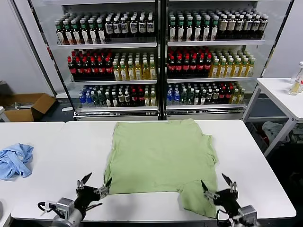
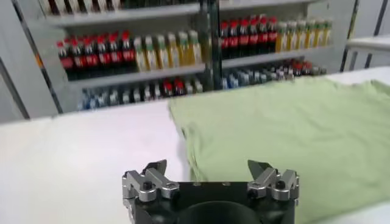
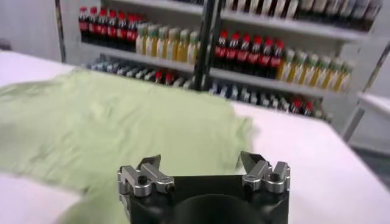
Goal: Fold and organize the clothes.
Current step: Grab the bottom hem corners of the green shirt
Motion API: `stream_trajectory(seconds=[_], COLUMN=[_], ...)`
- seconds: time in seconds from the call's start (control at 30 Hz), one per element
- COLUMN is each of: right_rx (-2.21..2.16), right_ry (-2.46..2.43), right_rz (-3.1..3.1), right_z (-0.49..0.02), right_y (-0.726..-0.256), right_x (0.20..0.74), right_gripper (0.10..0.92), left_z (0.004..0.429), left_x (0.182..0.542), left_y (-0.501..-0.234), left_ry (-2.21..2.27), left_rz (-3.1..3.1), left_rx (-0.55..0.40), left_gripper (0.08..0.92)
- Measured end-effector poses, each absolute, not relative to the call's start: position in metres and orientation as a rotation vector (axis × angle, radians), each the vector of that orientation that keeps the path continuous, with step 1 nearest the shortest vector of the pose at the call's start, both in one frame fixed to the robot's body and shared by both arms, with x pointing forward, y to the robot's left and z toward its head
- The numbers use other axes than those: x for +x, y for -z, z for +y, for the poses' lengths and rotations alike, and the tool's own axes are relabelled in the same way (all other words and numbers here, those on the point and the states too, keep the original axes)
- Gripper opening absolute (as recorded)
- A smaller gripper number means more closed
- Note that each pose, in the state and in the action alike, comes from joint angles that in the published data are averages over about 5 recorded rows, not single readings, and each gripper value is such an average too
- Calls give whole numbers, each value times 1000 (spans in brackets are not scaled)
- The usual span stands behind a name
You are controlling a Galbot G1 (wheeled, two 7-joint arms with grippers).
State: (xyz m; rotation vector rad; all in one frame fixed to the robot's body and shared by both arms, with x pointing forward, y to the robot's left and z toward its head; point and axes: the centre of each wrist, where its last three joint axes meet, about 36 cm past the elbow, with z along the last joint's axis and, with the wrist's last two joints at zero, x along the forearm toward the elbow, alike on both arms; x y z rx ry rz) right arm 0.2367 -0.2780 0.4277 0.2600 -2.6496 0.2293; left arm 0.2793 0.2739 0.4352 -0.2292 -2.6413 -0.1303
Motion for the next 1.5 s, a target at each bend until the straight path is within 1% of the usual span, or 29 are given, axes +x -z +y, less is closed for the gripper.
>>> stream_trajectory(seconds=[0.27,0.57,0.67,0.73,1.33,1.43,1.5], right_rx=[244,229,226,227,241,244,247], right_ry=[-193,-162,-147,-137,-75,-71,-68], right_rz=[-2619,-2596,-2590,-2587,-2563,-2564,-2564], right_z=[-275,-273,-272,-271,-271,-271,-272], right_y=[-416,-404,-401,-401,-398,-399,-400], right_x=[225,220,220,220,227,228,229], right_gripper=[823,823,793,741,222,144,118], left_z=[276,274,275,275,262,260,260], left_x=[277,281,283,284,284,286,286], left_y=[-431,-419,-416,-414,-400,-397,-396], left_ry=[98,55,49,46,27,29,32], left_rz=[-2591,-2558,-2551,-2548,-2521,-2521,-2521], left_rx=[-207,-166,-151,-146,-165,-168,-169], left_gripper=[822,823,817,787,273,186,131])
